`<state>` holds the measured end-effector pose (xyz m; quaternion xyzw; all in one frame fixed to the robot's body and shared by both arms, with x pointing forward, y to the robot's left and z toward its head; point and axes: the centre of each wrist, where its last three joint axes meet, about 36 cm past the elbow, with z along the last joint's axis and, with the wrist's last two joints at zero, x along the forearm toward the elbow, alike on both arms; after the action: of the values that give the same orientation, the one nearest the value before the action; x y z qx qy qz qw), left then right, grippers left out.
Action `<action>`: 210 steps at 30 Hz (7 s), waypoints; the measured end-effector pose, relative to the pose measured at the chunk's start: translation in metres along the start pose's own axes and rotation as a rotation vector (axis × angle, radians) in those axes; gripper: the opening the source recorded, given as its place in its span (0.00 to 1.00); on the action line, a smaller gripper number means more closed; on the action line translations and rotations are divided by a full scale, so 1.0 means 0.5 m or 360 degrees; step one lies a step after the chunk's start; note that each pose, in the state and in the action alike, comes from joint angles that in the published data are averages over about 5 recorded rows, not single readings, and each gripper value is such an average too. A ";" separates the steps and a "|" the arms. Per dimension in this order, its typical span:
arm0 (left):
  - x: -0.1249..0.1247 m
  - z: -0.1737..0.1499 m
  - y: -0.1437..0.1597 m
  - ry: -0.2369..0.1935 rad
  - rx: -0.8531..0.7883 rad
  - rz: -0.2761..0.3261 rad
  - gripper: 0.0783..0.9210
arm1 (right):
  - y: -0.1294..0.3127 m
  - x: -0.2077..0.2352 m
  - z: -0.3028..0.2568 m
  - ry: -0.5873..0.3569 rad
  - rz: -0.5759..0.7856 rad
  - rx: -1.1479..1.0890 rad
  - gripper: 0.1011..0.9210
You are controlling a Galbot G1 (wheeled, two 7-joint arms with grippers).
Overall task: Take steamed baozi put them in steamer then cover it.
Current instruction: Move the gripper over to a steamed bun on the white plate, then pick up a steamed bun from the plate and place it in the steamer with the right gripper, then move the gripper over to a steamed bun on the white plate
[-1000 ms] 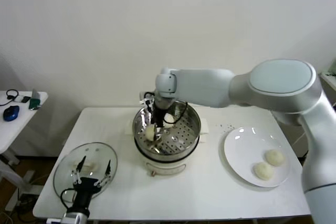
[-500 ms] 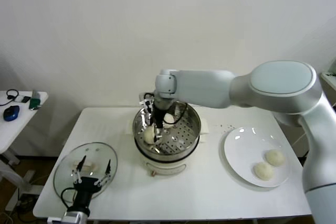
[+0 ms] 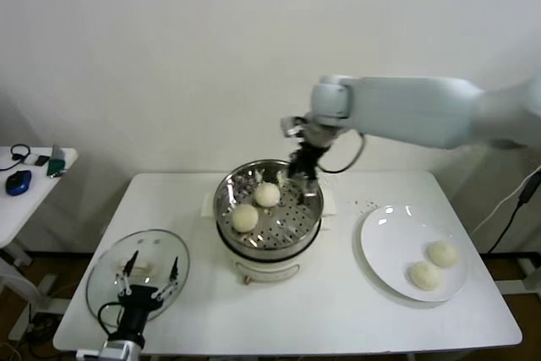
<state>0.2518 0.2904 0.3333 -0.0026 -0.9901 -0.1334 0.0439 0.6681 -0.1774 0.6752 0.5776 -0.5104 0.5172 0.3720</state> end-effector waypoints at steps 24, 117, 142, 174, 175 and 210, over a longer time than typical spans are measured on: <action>0.043 0.013 -0.008 0.0080 0.0032 -0.0074 0.88 | 0.266 -0.173 0.407 0.0215 -0.0075 -0.0235 0.88; 0.064 -0.001 -0.022 0.0149 -0.0006 -0.0054 0.88 | 0.048 -0.071 -0.344 0.0375 -0.0159 0.2158 0.71; 0.063 0.011 -0.015 0.0171 -0.0004 -0.0063 0.88 | 0.087 -0.228 -0.409 0.0353 -0.0366 0.2350 0.87; 0.042 -0.008 -0.018 0.0124 0.0040 -0.0057 0.88 | 0.064 0.038 0.074 0.0335 0.0242 0.0728 0.88; 0.042 -0.008 -0.018 0.0123 0.0040 -0.0055 0.88 | 0.073 0.037 0.103 0.0330 0.0254 0.0636 0.88; 0.043 -0.020 -0.022 0.0128 0.0015 -0.0033 0.88 | 0.283 -0.254 0.632 0.0456 0.0023 -0.0451 0.88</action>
<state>0.2313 0.2770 0.3419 0.0133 -0.9881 -0.1292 0.0824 0.6062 -0.4827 0.4779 0.4363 -0.5241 0.5198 0.5146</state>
